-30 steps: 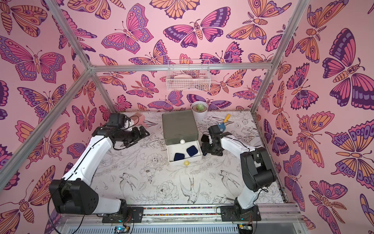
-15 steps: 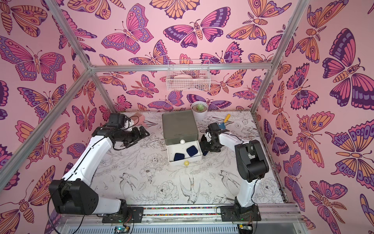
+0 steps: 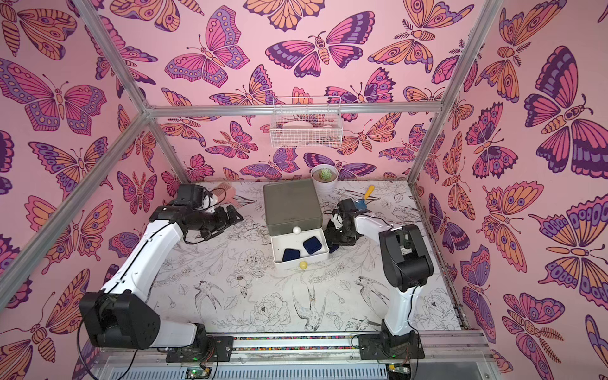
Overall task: Place the brooch boxes into the drawer by color
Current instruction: Pick up the brooch box from the center of the board.
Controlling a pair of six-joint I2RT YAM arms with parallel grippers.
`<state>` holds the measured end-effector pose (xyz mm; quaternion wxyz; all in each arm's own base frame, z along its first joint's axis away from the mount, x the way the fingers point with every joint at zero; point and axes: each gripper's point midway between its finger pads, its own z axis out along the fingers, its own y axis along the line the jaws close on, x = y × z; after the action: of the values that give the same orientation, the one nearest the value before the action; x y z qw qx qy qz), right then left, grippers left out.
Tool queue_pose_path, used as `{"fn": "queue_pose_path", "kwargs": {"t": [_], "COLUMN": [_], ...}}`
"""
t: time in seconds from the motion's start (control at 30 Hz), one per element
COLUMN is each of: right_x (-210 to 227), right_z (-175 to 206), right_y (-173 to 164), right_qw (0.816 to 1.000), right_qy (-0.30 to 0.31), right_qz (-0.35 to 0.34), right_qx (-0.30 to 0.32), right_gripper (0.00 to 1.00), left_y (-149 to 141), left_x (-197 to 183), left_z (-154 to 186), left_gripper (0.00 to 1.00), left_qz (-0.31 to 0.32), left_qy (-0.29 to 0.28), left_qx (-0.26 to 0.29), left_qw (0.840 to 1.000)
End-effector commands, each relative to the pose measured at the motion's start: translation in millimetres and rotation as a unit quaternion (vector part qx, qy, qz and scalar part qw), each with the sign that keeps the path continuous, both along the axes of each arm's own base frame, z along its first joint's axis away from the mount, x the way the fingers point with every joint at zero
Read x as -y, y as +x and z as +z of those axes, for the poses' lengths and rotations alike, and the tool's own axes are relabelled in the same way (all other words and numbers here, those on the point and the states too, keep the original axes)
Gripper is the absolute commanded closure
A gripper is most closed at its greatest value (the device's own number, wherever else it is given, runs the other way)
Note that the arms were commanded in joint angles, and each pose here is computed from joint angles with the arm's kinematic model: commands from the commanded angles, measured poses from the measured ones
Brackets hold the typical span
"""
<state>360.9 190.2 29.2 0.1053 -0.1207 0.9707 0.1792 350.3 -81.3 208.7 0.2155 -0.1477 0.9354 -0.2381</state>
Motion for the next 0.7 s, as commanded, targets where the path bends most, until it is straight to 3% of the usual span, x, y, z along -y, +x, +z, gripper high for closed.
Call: {"fn": "queue_pose_path", "kwargs": {"t": [0.0,0.2,0.43,0.57,0.67], "right_x": [4,24,30,37,45], "right_z": [-6,-10,7,9,4], "right_y": [1,-3,1,1,-2], "right_qw": [1.000,0.998,0.996,0.995,0.993], "right_qy": [-0.009,-0.056,-0.040,-0.055,-0.078], "right_qz": [-0.006,-0.038,-0.079,-0.085,-0.085], "right_qx": [-0.003,0.000,0.025,0.028,0.020], "right_gripper": [0.28,0.41,0.54,0.54,0.43], "left_y": [-5,-5,-6,-7,-7], "left_x": [-5,-5,-5,-5,-5], "left_z": [2,2,2,1,1], "left_gripper": [0.00,0.00,0.00,0.00,0.00], "left_qz": [0.000,0.000,-0.001,0.000,0.000], "left_qy": [0.011,0.012,0.012,0.012,0.012], "left_qx": [0.001,0.000,0.001,-0.001,-0.001], "left_qw": [1.000,1.000,1.000,1.000,1.000]}}
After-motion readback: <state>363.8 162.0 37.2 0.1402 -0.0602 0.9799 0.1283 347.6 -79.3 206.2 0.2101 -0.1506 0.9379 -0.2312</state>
